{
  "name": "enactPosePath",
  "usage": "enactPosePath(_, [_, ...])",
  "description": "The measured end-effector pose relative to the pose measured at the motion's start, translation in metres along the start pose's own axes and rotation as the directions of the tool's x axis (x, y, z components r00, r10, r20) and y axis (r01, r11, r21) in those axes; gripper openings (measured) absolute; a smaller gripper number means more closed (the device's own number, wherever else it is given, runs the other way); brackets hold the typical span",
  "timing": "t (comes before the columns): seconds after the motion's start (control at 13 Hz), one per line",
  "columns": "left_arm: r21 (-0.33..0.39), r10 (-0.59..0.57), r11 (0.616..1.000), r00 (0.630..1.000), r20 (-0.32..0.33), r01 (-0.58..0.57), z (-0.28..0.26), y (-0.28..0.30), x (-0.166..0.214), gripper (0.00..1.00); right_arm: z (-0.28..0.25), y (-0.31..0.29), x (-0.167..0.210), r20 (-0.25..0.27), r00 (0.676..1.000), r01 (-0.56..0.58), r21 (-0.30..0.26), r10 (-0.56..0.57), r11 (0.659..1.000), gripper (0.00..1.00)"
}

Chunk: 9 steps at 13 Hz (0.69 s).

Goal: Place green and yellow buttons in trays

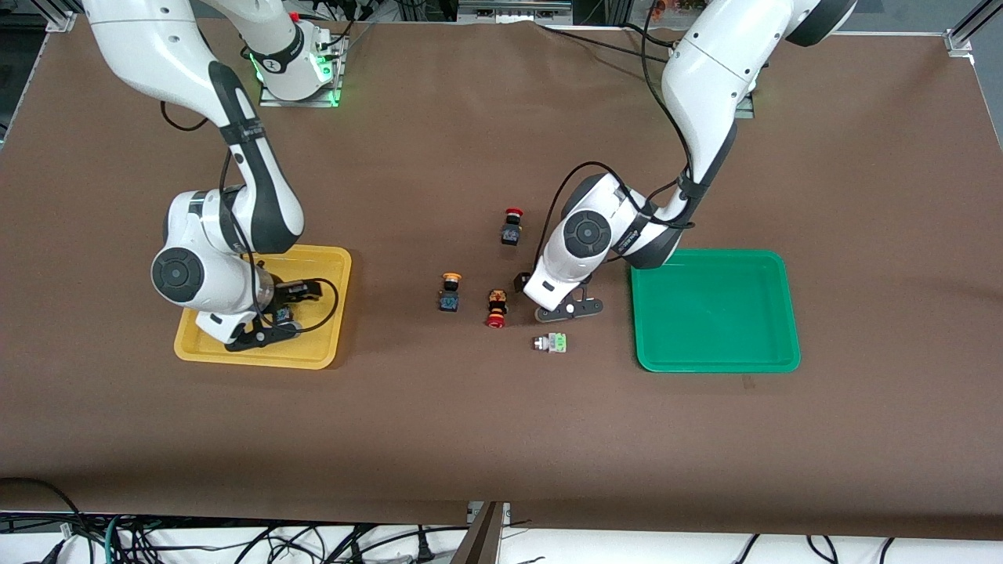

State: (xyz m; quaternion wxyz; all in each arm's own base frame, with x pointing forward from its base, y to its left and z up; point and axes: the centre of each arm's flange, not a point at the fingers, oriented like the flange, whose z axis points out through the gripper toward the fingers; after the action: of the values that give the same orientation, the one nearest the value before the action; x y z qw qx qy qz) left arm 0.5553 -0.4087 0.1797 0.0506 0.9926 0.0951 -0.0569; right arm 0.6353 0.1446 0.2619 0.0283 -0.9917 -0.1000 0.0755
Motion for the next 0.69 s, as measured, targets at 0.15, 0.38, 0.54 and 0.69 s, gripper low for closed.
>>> enactPosePath(0.15, [0.013, 0.009, 1.000, 1.000, 0.013, -0.009, 0.008, 0.001, -0.009, 0.66, -0.008, -0.064, 0.004, -0.014, 0.996, -0.085, 0.018, 0.085, 0.996, 0.94])
enactPosePath(0.38, [0.015, 0.011, 1.000, 1.000, 0.011, -0.011, 0.006, 0.002, -0.010, 0.42, 0.015, -0.157, -0.001, -0.025, 0.979, -0.200, 0.062, 0.202, 0.978, 0.94])
enactPosePath(0.54, [0.034, 0.016, 0.999, 1.000, 0.016, -0.017, -0.006, -0.005, -0.002, 0.42, 0.039, -0.196, -0.004, -0.056, 0.963, -0.259, 0.073, 0.263, 0.963, 0.93])
enactPosePath(0.69, [0.061, 0.102, 0.993, 0.994, 0.033, -0.103, -0.050, -0.030, 0.021, 0.42, 0.063, -0.219, -0.004, -0.079, 0.946, -0.307, 0.099, 0.315, 0.947, 0.93])
